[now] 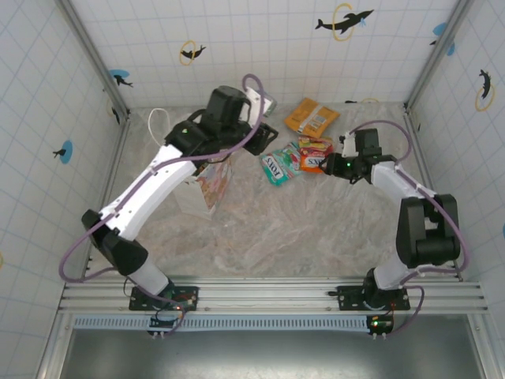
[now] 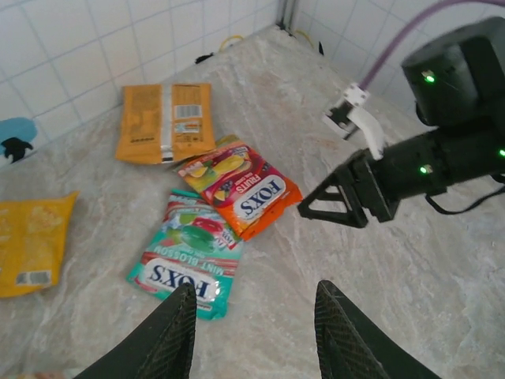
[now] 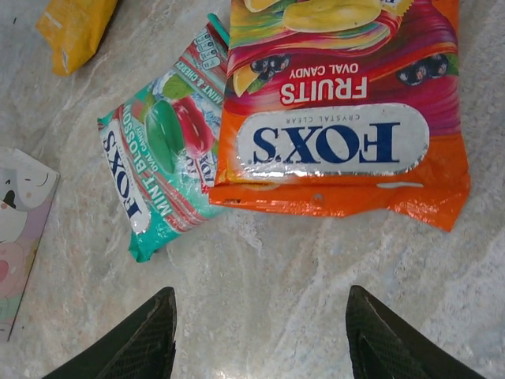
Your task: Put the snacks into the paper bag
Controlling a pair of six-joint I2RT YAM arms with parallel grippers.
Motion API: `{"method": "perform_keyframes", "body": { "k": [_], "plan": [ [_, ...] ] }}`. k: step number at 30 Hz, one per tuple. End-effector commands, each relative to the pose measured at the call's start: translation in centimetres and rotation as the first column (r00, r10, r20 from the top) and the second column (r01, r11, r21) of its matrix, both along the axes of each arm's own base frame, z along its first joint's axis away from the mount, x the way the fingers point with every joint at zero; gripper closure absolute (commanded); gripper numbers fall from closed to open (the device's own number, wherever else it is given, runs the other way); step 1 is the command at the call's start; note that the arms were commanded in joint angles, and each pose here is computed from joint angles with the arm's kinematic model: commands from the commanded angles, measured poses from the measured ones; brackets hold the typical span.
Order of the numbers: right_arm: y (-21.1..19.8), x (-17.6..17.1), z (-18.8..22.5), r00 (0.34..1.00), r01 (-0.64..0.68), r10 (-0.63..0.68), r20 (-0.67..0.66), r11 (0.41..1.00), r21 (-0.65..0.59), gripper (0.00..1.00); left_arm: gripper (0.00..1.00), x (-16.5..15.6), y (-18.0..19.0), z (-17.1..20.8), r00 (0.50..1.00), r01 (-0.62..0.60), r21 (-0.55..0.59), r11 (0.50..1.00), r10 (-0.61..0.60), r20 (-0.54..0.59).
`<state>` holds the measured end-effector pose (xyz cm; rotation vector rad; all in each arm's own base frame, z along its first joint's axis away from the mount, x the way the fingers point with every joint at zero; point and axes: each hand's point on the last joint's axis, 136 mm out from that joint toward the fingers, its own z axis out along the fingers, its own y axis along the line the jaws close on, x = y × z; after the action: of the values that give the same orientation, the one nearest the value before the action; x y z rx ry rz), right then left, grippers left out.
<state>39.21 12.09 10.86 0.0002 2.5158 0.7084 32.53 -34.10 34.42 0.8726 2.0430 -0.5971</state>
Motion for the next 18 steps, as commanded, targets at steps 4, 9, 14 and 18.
{"method": "perform_keyframes", "body": {
  "k": [4, 9, 14, 18],
  "plan": [
    [-1.6, 3.3, -0.8, 1.0, -0.009, 0.01, -0.017, 0.999, 0.052, 0.42, 0.57, 0.4, -4.9, -1.8, 0.999, 0.017, 0.006, 1.0, -0.017, -0.027],
    [-2.8, 5.6, -3.1, 0.998, 0.005, 0.001, -0.06, 0.996, 0.091, 0.44, 0.58, 0.5, -8.3, -4.6, 0.993, 0.06, -0.018, 0.998, -0.061, -0.099],
    [-3.6, 8.1, -4.9, 0.997, 0.013, -0.004, -0.083, 0.993, 0.114, 0.44, 0.58, 1.0, -10.2, -7.2, 0.987, 0.077, -0.017, 0.997, -0.078, -0.139],
    [-3.6, 9.8, -5.5, 0.997, 0.018, -0.008, -0.078, 0.991, 0.133, 0.45, 0.59, 2.0, -11.3, -10.1, 0.982, 0.005, -0.02, 1.0, -0.008, -0.191]
  ]
}}
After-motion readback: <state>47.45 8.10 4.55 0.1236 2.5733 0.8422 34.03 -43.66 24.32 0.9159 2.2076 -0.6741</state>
